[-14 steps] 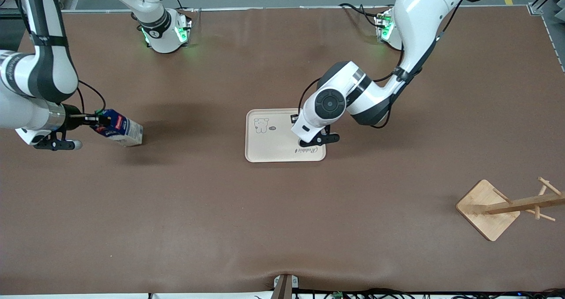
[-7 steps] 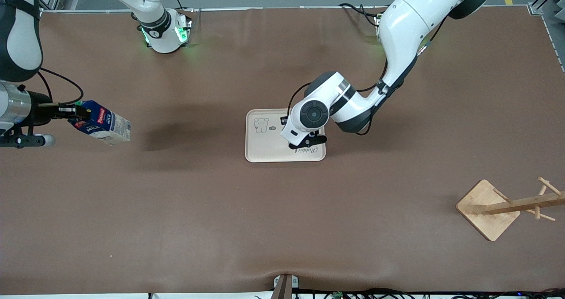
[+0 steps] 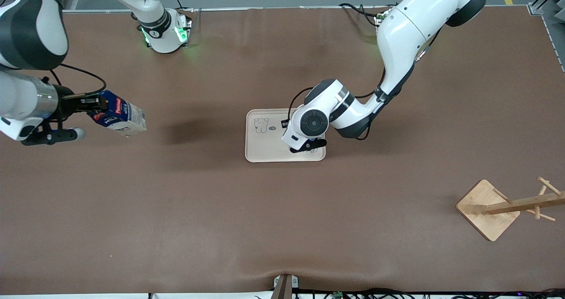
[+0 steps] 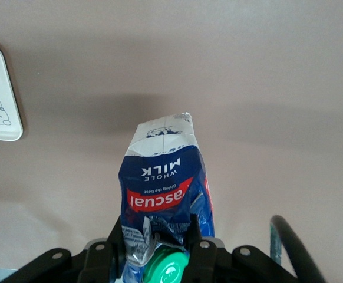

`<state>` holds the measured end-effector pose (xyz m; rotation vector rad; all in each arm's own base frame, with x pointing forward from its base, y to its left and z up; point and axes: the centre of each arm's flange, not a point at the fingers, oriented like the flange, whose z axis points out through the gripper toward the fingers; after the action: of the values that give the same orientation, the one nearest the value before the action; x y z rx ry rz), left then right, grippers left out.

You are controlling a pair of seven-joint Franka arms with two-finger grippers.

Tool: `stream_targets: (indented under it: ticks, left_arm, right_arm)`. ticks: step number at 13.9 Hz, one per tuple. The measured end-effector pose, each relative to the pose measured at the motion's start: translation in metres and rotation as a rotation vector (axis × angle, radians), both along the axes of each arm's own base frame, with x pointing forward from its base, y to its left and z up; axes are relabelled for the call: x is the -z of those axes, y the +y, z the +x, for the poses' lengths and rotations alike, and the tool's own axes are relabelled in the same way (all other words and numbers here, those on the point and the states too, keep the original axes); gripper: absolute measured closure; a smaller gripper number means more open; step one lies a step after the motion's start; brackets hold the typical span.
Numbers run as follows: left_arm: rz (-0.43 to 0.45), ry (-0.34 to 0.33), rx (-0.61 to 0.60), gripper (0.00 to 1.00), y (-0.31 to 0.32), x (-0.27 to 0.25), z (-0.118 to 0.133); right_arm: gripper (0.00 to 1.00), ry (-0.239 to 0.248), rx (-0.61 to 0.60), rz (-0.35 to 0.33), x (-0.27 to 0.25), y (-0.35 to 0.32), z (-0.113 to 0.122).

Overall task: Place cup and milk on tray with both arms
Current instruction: 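Carry the mug and the milk carton toward the white tray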

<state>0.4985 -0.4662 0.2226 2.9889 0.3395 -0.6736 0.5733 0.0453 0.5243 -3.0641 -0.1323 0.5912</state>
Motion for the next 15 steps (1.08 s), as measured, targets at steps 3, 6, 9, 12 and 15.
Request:
stream_targets:
  ticks: [3, 6, 9, 12, 15]
  left_arm:
    - [0.003, -0.001, -0.007, 0.79, 0.003, 0.002, 0.004]
    - [-0.003, -0.009, -0.012, 0.58, 0.002, -0.002, 0.008]
    - [-0.012, -0.019, -0.018, 0.51, 0.002, -0.007, 0.013]
    - [-0.028, -0.043, -0.034, 0.24, 0.003, -0.021, 0.024]
    - [-0.001, -0.069, -0.033, 0.0, 0.018, -0.071, 0.048]
  right_arm:
    - [0.57, 0.006, 0.022, -0.042, 0.001, 0.05, -0.007]
    - [0.57, 0.022, 0.058, -0.042, 0.006, 0.11, -0.018]
    - [0.57, 0.039, 0.127, -0.011, 0.021, 0.171, -0.025]
    - [0.57, 0.001, 0.204, -0.043, 0.042, 0.236, -0.034]
    - [0.57, -0.014, 0.276, -0.046, 0.065, 0.293, -0.046]
